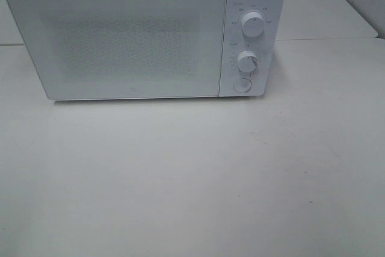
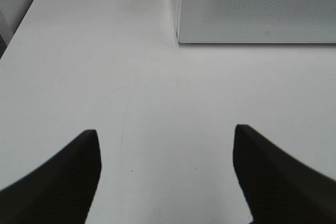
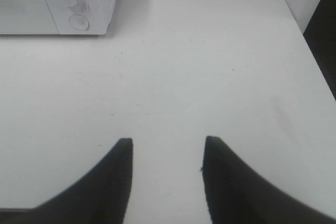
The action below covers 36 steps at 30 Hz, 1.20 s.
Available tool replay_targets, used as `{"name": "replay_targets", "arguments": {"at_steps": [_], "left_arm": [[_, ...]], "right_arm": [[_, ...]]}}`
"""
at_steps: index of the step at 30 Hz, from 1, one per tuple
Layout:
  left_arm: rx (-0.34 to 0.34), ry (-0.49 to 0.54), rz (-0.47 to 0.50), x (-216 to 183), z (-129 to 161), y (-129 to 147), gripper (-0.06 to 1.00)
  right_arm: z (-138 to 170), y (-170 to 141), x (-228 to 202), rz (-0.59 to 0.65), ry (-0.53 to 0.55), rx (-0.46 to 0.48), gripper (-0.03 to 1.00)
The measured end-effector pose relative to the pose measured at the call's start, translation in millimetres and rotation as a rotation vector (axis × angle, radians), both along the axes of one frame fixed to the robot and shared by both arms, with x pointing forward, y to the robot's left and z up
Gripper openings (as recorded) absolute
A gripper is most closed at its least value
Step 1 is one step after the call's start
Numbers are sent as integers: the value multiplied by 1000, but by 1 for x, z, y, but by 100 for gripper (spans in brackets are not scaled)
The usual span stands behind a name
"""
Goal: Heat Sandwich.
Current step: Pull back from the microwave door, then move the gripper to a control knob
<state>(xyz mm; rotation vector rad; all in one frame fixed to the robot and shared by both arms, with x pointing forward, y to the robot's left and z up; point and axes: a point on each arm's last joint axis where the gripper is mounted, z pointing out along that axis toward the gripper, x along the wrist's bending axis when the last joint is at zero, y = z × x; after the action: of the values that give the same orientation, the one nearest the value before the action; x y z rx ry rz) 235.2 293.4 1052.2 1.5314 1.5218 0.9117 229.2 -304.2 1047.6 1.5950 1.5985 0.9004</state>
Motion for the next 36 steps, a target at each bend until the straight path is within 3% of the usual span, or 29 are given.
{"name": "replay_targets", "arguments": {"at_steps": [30, 33, 36], "left_arm": [[0, 0, 0, 0, 0, 0, 65], [0, 0, 0, 0, 0, 0, 65], [0, 0, 0, 0, 0, 0, 65]], "right_arm": [[0, 0, 0, 0, 0, 0, 44], [0, 0, 0, 0, 0, 0, 46], [0, 0, 0, 0, 0, 0, 55]]}}
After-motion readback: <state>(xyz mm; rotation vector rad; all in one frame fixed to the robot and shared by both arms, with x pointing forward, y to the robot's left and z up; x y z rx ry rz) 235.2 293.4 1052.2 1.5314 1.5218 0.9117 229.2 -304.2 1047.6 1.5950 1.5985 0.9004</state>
